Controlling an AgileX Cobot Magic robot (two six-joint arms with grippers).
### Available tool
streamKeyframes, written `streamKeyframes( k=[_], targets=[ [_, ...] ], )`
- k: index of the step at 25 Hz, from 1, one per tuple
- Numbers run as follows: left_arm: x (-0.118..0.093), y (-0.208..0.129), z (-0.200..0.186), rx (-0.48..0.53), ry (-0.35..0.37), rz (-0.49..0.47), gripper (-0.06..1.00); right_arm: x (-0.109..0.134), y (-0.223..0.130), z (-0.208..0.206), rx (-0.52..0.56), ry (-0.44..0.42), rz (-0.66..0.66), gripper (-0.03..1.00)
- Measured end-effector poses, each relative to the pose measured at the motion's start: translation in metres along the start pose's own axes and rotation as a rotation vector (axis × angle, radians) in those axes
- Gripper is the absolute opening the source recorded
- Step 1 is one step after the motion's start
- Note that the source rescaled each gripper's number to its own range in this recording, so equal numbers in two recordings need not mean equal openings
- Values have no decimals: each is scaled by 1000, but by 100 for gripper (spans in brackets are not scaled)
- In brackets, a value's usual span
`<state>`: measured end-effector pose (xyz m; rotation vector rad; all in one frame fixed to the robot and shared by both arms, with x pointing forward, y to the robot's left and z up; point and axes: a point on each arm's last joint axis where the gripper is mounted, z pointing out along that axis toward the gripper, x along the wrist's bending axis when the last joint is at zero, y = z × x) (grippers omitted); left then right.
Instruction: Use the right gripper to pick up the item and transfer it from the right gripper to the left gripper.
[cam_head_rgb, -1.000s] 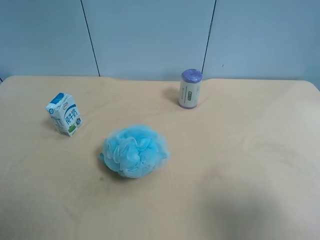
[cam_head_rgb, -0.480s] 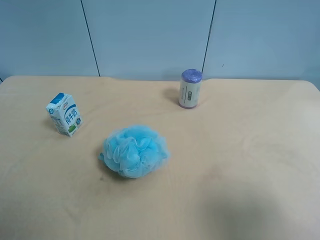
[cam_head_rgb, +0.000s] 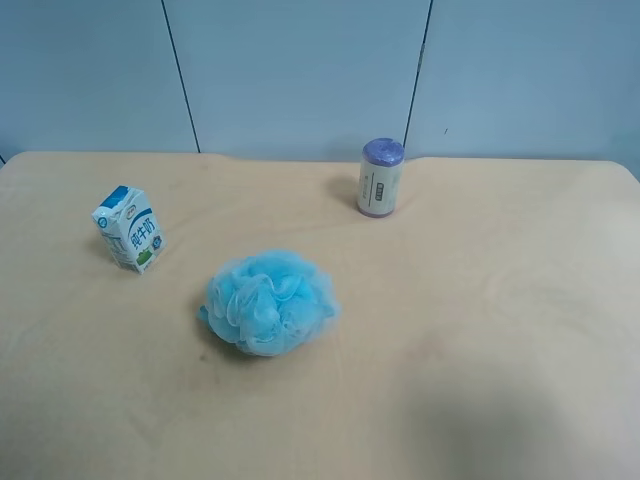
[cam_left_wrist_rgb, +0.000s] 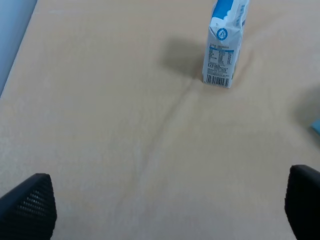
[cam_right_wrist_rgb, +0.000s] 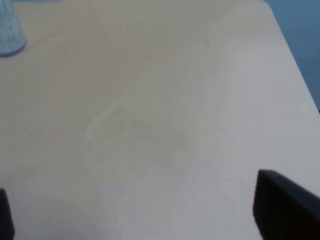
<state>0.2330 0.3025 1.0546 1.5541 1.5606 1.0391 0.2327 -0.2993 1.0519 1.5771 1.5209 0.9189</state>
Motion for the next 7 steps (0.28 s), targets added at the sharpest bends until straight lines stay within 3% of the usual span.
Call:
streamKeyframes(
  k=[7],
  targets=[
    [0,0,0,0,0,0,100,0,0,0,0,0,0,88]
  ],
)
